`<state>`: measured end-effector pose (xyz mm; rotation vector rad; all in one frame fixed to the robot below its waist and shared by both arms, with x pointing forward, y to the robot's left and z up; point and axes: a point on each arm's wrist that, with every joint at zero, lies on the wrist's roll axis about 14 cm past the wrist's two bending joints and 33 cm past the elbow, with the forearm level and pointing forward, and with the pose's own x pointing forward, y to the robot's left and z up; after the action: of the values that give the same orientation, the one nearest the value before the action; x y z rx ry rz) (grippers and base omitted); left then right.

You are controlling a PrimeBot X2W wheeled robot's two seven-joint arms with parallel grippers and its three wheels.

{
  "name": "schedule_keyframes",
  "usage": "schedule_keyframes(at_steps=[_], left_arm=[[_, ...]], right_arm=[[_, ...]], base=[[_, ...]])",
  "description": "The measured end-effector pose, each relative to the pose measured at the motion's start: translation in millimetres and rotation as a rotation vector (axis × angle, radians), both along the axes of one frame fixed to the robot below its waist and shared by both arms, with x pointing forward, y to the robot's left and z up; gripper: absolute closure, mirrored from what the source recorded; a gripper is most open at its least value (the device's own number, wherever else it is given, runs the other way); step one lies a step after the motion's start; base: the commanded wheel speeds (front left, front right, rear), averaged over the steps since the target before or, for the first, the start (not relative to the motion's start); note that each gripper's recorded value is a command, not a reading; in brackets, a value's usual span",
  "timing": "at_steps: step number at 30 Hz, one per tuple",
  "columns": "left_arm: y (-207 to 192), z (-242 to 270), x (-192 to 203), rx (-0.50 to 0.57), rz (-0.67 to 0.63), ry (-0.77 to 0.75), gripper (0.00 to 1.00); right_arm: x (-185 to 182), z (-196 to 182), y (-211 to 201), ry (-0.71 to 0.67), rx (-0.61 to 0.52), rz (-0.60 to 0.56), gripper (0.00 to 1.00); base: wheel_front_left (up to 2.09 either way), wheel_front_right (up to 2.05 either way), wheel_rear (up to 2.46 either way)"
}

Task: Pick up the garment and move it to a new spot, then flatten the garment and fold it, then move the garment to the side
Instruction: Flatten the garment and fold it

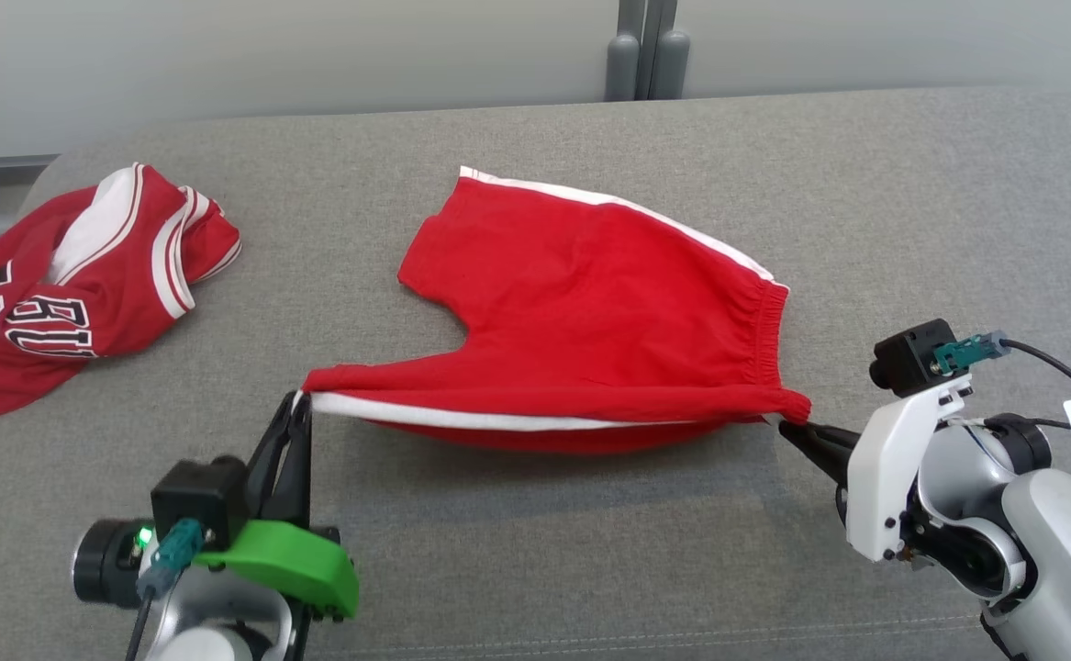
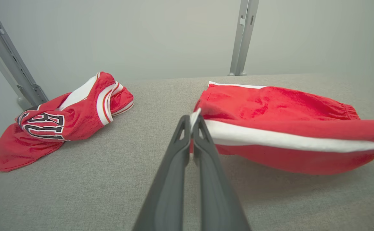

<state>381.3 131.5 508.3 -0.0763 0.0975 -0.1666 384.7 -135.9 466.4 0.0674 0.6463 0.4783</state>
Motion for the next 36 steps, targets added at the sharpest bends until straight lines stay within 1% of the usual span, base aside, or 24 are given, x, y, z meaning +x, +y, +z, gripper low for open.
schedule_keyframes(at_steps=[3, 4, 9, 12, 20, 24, 27, 32, 36], left_arm=[[-6, 6, 25, 0.024, -0.03, -0.025, 1.0], [-6, 6, 25, 0.024, -0.03, -0.025, 1.0], [-18, 16, 72, 0.036, -0.056, -0.06, 1.0], [-25, 19, 99, 0.036, -0.064, -0.078, 1.0], [-42, 9, 156, 0.028, -0.072, -0.086, 1.0], [-54, 0, 178, 0.031, -0.091, -0.075, 1.0], [-66, -3, 194, 0.034, -0.11, -0.076, 1.0], [-84, -12, 211, 0.043, -0.147, -0.06, 1.0], [-95, -18, 223, 0.052, -0.164, -0.05, 1.0]], right_arm=[[9, 7, 9, -0.014, 0.062, -0.011, 1.0], [9, 7, 9, -0.014, 0.062, -0.011, 1.0], [36, 23, 17, -0.075, 0.128, -0.041, 1.0], [52, 26, 18, -0.097, 0.151, -0.063, 1.0], [84, 10, 6, -0.103, 0.181, -0.172, 1.0], [94, 4, 0, -0.112, 0.219, -0.236, 1.0], [100, -2, -7, -0.112, 0.22, -0.272, 1.0], [110, 0, -9, -0.123, 0.255, -0.309, 1.0], [114, -2, -13, -0.115, 0.26, -0.333, 1.0]], base=[[0.0, 0.0, 0.0], [0.0, 0.0, 0.0], [0.0, 0.0, 0.0], [0.0, 0.0, 0.0], [0.0, 0.0, 0.0], [0.0, 0.0, 0.0], [0.0, 0.0, 0.0], [0.0, 0.0, 0.0], [0.0, 0.0, 0.0]])
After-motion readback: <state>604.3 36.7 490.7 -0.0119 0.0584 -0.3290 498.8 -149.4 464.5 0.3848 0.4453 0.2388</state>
